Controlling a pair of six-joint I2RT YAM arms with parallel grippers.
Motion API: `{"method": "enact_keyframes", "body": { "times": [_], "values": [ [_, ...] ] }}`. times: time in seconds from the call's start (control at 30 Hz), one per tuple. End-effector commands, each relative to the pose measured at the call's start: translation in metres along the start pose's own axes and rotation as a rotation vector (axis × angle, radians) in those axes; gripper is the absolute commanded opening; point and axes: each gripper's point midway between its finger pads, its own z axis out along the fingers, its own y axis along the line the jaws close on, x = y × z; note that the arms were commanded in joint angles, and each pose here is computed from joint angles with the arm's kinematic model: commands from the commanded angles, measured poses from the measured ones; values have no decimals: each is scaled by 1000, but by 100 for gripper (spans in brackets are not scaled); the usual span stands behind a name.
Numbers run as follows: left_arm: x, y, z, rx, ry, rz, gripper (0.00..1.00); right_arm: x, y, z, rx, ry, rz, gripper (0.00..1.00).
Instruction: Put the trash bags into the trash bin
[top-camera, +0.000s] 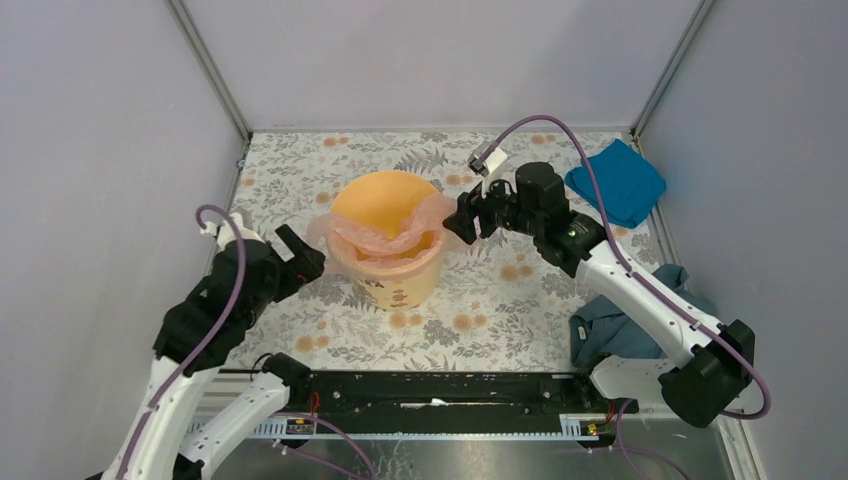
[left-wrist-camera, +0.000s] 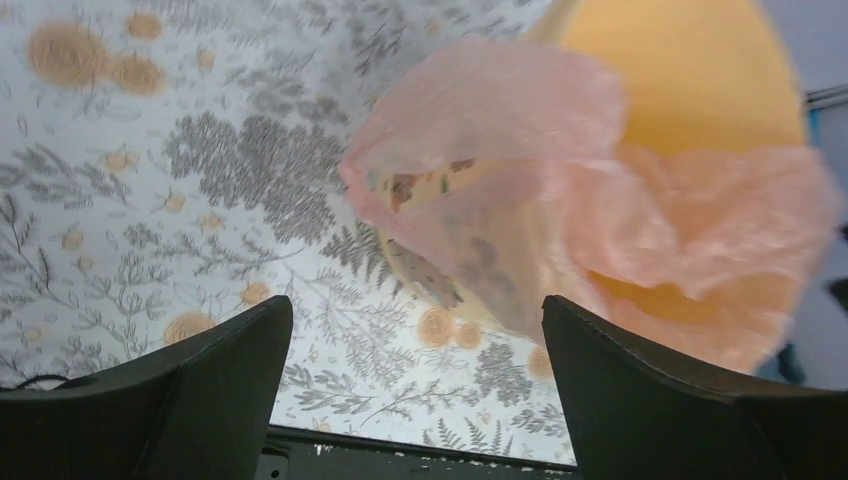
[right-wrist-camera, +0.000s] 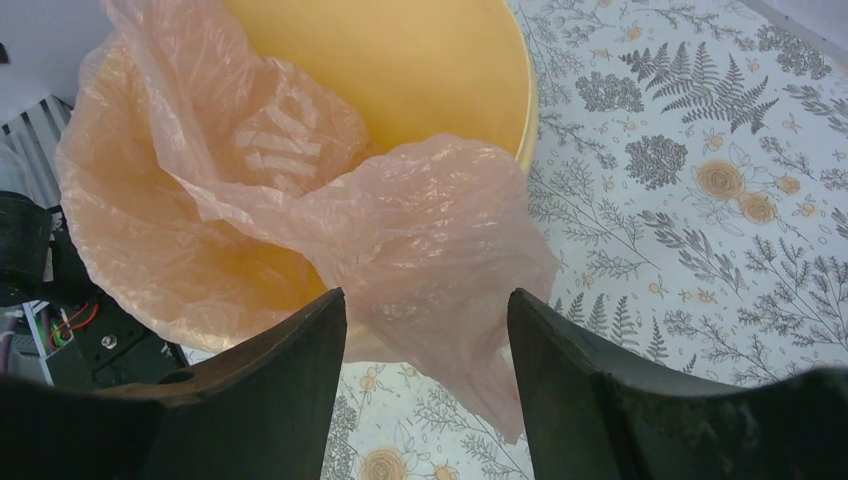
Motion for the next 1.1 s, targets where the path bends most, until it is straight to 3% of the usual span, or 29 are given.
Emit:
{"method": "enact_keyframes", "body": {
  "times": [0.0,0.27,0.47,0.57,0.73,1.0,1.07],
  "values": [
    [-40,-30,-33,129,-84,115,99,-18,6,1,-28,-78,14,65],
    [-67,-88,3,198,-56,474,99,-12,13,8,-72,-62,61,52],
    [-49,-91,13,254,1,552,99,-6,15,5,-84,-38,51,66],
    [-45,-78,21,197,1,550,99,1,11,5,-63,-27,42,66],
    [-44,-70,34,124,13,532,99,-3,9,9,-57,-30,47,47],
    [-57,-65,24,88,-24,526,99,-28,6,5,-15,-84,115,10],
    [-55,-64,21,97,-19,534,99,-33,5,5,0,-91,158,5]
  ]
}}
